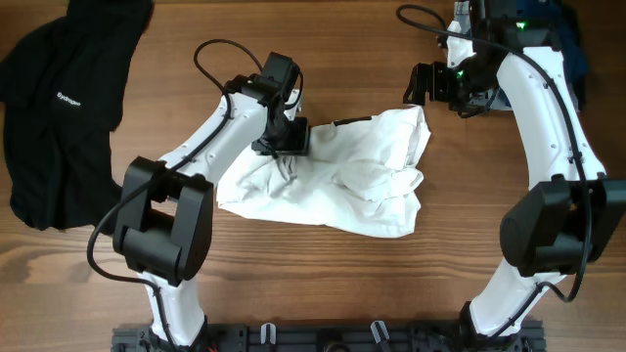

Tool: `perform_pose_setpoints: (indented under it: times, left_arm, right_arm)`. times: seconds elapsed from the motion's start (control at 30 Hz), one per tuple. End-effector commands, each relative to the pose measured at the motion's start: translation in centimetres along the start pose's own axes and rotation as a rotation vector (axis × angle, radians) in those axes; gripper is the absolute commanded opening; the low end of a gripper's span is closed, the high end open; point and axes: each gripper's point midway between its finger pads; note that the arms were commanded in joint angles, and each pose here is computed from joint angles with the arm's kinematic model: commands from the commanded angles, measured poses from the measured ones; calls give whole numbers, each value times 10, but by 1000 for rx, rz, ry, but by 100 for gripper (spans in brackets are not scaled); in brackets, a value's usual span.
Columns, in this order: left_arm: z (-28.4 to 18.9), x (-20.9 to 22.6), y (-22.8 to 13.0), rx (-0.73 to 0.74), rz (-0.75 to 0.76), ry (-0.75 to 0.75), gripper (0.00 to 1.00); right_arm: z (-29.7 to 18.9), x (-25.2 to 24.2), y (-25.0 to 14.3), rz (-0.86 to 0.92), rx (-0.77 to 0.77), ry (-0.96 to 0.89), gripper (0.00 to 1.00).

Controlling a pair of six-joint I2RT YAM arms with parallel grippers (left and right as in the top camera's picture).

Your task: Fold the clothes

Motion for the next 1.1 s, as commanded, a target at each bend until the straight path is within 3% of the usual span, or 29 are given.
perform_pose_setpoints:
  times: [0.0,0.17,0.33,0.47,0.67,0.8,0.93,0.97,1.07]
  left_arm:
    - [-15,-10,3,-6,-22,-35,100]
    - [-83,-5,19,-62,-52,-16,100]
    - [-149,39,43,-237,-129,83,100]
    - [-178,81,48,-312,-222,126,100]
    - [-185,131,34,-281,-322,230,100]
    - [-186,141,24,-251,-336,291,100]
    - [-185,141,20,-236,-338,293,100]
    - [-185,142,20,-232,-339,295,100]
    - [-186,148,17,-228,-343,333,100]
  right_arm:
    - [-4,-6,-1,66,-2,-37,99]
    - [17,-16,-42,146,156,-2,99]
    - [57,-17,-86,212,293,56,99]
    - [84,-11,-103,229,315,138,98]
    - [125,-23,-113,231,254,145,91]
    - [149,-18,-124,196,225,146,72]
    - [171,-4,-139,158,213,69,64]
    - [173,-2,-142,138,215,49,54]
    - [173,-19,-145,179,213,-63,4]
Point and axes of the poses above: each gripper's point midway between its finger pads, its own z axis out along the fingers, its own x axis along the line the jaws close on, y = z × x, and after that the axes turned 2 degrees about z, right-handed
